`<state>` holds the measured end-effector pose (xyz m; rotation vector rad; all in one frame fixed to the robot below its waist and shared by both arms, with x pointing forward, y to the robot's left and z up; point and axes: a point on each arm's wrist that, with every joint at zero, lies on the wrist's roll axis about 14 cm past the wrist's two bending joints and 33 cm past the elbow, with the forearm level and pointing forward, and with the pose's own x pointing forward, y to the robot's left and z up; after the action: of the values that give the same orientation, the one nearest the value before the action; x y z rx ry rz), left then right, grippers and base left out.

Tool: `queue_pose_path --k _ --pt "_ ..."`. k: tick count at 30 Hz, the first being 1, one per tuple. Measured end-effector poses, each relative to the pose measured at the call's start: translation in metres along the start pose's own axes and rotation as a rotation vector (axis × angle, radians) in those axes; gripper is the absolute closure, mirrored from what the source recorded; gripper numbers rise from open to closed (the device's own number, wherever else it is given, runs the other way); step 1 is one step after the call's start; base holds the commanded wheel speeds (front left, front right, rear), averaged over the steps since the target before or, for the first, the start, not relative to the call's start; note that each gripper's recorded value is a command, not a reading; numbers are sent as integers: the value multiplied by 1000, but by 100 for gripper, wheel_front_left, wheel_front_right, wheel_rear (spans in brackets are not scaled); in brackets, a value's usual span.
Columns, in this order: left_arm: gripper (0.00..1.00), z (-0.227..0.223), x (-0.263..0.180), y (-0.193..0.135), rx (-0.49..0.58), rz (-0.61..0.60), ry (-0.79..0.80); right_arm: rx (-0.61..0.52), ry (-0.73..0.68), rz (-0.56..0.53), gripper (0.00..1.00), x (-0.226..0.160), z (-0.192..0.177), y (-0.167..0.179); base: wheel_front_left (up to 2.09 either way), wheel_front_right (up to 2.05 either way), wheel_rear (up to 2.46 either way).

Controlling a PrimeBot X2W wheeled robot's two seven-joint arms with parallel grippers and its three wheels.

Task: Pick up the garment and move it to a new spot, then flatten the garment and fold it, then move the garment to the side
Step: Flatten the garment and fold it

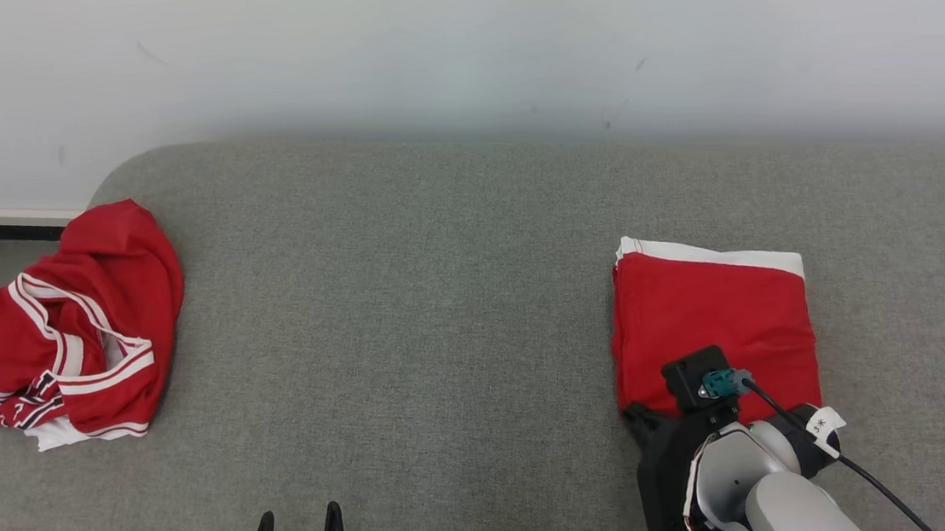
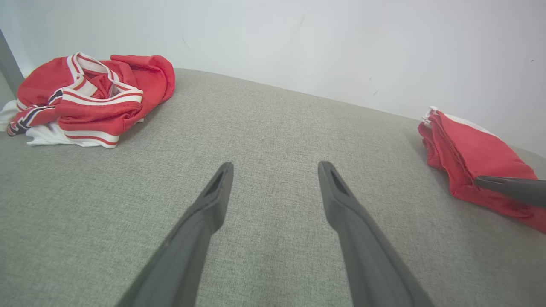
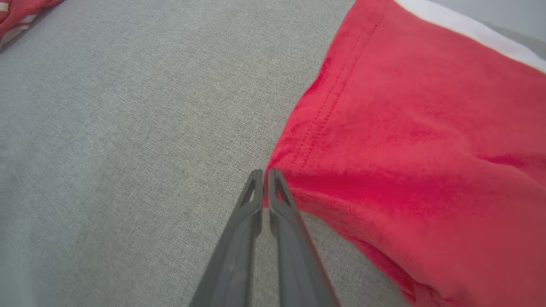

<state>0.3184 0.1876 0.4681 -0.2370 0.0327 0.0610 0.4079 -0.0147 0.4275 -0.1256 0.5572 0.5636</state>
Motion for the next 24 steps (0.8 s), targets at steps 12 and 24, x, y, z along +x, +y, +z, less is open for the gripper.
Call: queue_pose_path --k 12,24 --pt "0 8 -1 1 -2 4 -26 99 -131 59 0 -13 24 15 0 0 0" --pt "0 19 7 -3 1 -13 -60 206 -315 -53 0 -56 36 -19 0 0 0"
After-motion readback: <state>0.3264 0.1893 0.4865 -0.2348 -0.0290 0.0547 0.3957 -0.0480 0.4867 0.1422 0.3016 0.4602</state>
